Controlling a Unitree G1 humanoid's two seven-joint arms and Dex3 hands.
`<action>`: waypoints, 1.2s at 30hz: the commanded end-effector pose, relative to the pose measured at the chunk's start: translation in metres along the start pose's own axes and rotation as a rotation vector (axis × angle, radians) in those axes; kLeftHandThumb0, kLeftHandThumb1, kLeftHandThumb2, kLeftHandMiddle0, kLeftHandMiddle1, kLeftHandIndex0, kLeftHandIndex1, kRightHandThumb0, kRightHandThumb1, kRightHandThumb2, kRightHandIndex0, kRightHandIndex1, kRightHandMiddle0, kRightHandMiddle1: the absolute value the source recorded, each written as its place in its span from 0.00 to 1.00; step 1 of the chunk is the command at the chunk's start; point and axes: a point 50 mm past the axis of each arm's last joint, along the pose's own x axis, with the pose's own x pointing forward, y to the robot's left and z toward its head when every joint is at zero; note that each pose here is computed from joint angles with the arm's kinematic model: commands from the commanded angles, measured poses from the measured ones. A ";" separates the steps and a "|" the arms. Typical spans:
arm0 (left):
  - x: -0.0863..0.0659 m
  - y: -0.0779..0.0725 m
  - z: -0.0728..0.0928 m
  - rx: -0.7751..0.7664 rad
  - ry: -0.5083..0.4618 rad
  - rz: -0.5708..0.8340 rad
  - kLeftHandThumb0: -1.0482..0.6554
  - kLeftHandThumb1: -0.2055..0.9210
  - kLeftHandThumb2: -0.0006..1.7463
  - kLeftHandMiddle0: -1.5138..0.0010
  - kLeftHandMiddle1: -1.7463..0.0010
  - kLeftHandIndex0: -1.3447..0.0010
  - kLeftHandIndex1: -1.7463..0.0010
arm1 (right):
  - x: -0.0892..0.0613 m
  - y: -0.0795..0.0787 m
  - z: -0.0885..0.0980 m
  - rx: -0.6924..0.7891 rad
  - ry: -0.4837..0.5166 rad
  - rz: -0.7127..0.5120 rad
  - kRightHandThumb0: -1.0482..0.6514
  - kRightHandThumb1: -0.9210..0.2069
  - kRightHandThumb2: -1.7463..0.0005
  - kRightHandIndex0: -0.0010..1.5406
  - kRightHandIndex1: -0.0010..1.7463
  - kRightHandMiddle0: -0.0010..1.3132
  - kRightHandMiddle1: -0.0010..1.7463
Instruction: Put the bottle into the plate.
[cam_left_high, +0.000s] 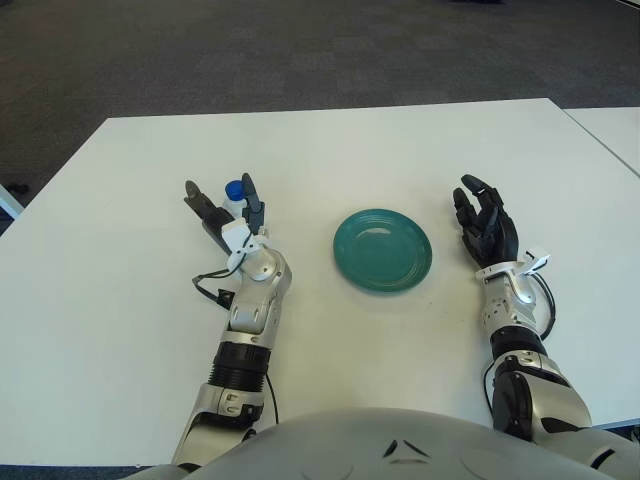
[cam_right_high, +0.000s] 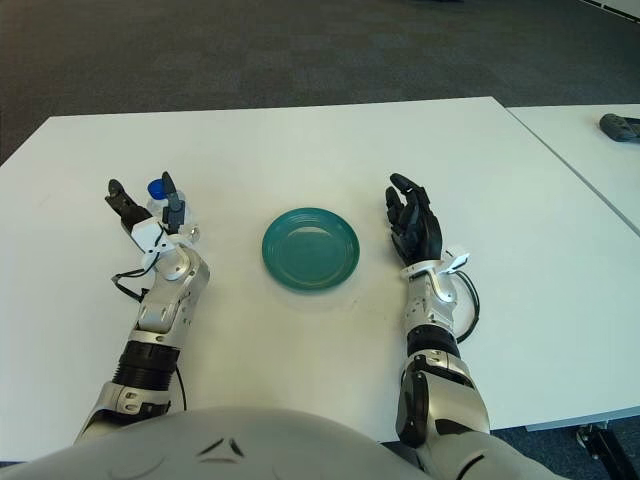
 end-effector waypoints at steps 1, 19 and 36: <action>-0.014 -0.010 -0.007 -0.036 0.128 -0.029 0.04 1.00 0.18 0.97 0.99 1.00 0.75 | -0.011 -0.005 -0.004 0.005 0.004 -0.015 0.24 0.00 0.51 0.23 0.01 0.00 0.47; 0.004 0.011 -0.026 0.144 0.114 -0.105 0.10 0.99 0.06 0.78 0.90 1.00 0.46 | -0.012 0.003 0.001 0.041 -0.041 0.029 0.21 0.00 0.53 0.25 0.01 0.00 0.53; 0.040 0.039 -0.048 0.268 0.075 -0.211 0.11 1.00 0.07 0.73 0.84 0.92 0.40 | -0.011 0.012 0.001 0.094 -0.021 0.080 0.19 0.00 0.58 0.26 0.01 0.02 0.57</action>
